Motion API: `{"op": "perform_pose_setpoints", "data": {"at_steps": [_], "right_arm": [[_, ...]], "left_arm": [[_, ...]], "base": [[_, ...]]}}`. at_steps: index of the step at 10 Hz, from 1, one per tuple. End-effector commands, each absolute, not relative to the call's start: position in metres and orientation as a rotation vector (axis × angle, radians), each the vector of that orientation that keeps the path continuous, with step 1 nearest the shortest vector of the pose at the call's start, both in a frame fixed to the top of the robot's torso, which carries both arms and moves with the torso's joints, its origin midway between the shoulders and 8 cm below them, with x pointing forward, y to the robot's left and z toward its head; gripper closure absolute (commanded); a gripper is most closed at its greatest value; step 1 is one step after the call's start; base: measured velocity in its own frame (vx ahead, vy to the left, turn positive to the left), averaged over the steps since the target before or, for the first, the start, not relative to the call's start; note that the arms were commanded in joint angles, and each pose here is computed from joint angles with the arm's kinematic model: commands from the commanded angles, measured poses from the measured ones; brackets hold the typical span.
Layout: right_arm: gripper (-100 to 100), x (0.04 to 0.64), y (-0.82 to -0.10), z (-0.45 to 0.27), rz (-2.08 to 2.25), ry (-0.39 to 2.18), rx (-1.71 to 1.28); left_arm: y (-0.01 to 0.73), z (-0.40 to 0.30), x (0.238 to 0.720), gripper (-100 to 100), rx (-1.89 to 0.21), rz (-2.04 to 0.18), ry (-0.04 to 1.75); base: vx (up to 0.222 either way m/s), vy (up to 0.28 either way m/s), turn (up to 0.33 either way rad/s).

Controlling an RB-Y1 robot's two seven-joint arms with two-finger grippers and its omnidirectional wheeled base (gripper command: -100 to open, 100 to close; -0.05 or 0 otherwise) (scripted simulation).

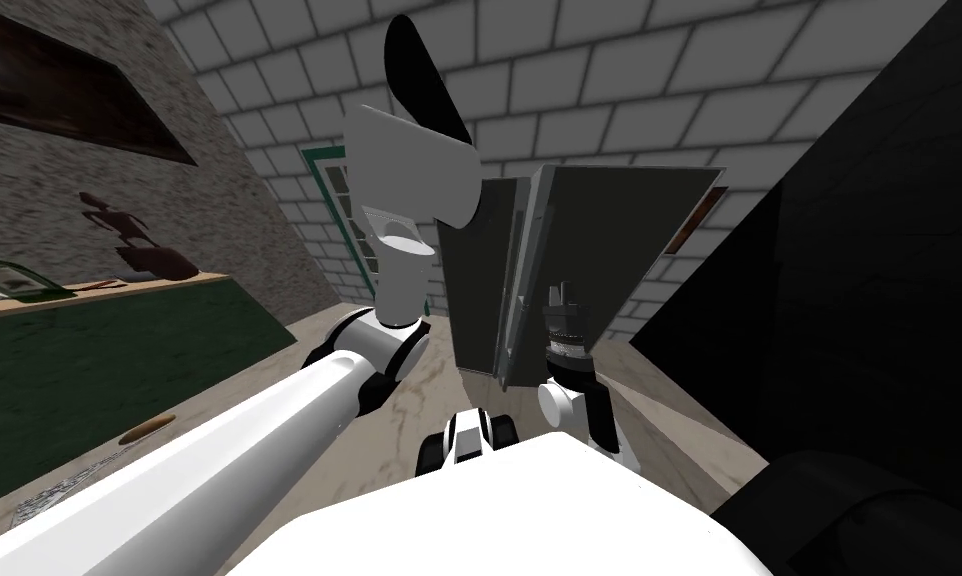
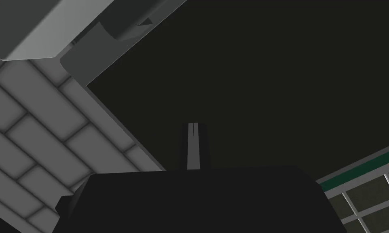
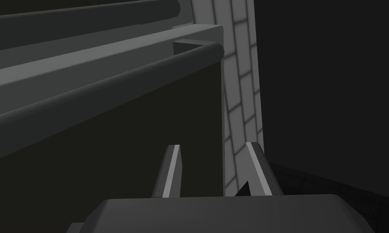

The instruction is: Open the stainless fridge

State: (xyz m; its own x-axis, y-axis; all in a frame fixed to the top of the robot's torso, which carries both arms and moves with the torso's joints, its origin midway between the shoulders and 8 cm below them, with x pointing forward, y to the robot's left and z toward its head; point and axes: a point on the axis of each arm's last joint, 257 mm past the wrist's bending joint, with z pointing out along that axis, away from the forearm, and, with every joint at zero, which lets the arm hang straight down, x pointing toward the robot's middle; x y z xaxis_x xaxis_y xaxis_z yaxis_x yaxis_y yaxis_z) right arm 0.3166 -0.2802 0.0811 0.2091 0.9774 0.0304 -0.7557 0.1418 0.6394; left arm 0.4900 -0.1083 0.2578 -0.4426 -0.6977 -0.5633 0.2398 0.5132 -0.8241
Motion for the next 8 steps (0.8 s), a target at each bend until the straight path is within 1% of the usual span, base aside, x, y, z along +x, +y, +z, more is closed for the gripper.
{"op": "perform_pose_setpoints", "data": {"at_steps": [1,4,6,8], "right_arm": [[0,0.317,-0.280,0.081,1.312,0.447,0.603],[0,0.317,-0.280,0.081,1.312,0.446,0.603],[0,0.317,-0.280,0.081,1.312,0.446,0.603],[0,0.317,-0.280,0.081,1.312,0.446,0.603]], "left_arm": [[-0.082,0.266,0.503,-100,-0.414,-1.073,1.682],[-0.051,0.277,0.514,-100,-0.440,-0.999,1.644],[-0.040,0.283,0.514,-100,-0.445,-0.953,1.633],[-0.046,0.282,0.508,-100,-0.433,-0.933,1.647]], "base": [[0.011,-0.022,0.007],[0.017,-0.061,0.014],[0.043,-0.102,0.043],[0.046,-0.189,0.048]]}}
